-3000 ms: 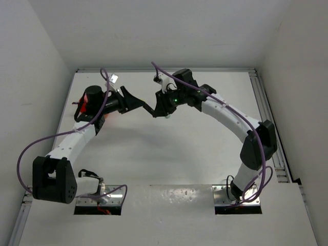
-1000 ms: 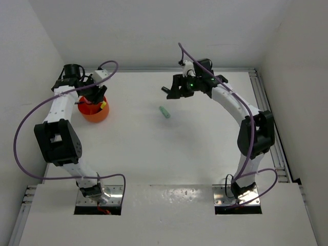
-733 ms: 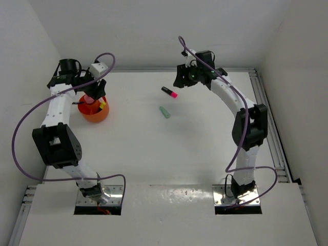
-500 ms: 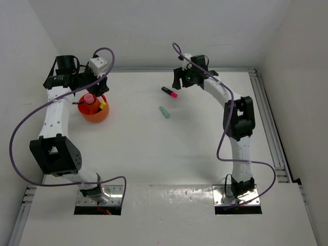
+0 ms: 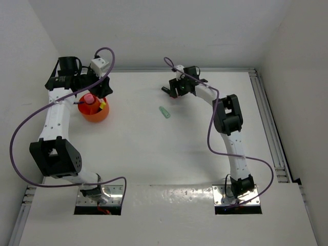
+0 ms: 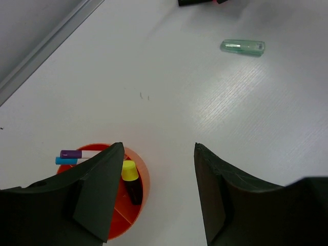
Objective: Sort the stationery into containers
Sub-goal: Pick up the pen from the center of the board.
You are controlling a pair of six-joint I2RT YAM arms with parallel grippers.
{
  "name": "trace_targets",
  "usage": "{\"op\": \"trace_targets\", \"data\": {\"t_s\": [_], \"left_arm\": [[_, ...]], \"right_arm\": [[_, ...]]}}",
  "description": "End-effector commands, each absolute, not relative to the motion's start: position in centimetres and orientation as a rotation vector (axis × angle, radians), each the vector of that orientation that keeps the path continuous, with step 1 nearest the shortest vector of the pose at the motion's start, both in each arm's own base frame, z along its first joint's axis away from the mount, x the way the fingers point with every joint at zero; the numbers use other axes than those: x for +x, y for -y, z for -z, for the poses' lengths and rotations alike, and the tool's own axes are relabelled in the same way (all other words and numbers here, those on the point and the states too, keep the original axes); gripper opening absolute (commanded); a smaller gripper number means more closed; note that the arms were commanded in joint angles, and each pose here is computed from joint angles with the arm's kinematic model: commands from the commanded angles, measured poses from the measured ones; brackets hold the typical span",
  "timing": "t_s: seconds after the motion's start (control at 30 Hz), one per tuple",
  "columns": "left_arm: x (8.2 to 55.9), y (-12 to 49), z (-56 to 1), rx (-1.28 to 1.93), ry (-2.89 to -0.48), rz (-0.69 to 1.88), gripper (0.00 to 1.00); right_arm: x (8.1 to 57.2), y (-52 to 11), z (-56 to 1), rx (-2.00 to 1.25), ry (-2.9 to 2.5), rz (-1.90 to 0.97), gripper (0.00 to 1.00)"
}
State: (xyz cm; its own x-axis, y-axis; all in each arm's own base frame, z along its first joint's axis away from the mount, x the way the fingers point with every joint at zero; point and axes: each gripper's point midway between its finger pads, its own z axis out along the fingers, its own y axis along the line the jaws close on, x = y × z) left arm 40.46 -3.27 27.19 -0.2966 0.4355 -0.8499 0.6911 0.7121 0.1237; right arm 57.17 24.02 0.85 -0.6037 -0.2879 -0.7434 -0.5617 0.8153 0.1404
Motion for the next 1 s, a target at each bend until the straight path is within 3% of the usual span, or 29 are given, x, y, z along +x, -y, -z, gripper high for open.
{"op": "trace_targets", "data": {"t_s": [0.0,0.07,0.37,0.57,0.6,0.7,0.97], "left_arm": [[40.3,3.6,-28.0,0.86,-1.915,0.336,0.63],[40.4,3.5,-27.9,0.853,-1.92,0.334,0.63],[40.5,3.2,-28.2,0.853,-1.925,0.328,0.64],[39.8,3.4,-29.6,0.882,-1.876,0.315,0.63],[39.6,3.7,-29.7,0.894,-1.867,0.322,0.63],[38.5,4.6,-30.5,0.953,-1.811,0.319,0.63],[33.6,9.3,-31.0,1.338,-1.549,0.22,0.68]], "right_arm": [[58.9,-25.9,-3.2,-0.686,-2.114,-0.467,0.6],[58.7,-26.0,-2.2,-0.75,-2.103,-0.44,0.55],[57.5,-26.1,-0.3,-0.88,-2.105,-0.376,0.5],[54.7,-25.8,-0.3,-0.942,-2.171,-0.412,0.17],[53.5,-25.5,-1.1,-0.923,-2.195,-0.437,0.1],[51.3,-25.6,-5.8,-0.905,-2.15,-0.509,0.04],[39.9,-28.8,-15.6,-0.828,-2.201,-1.037,0.0]]}}
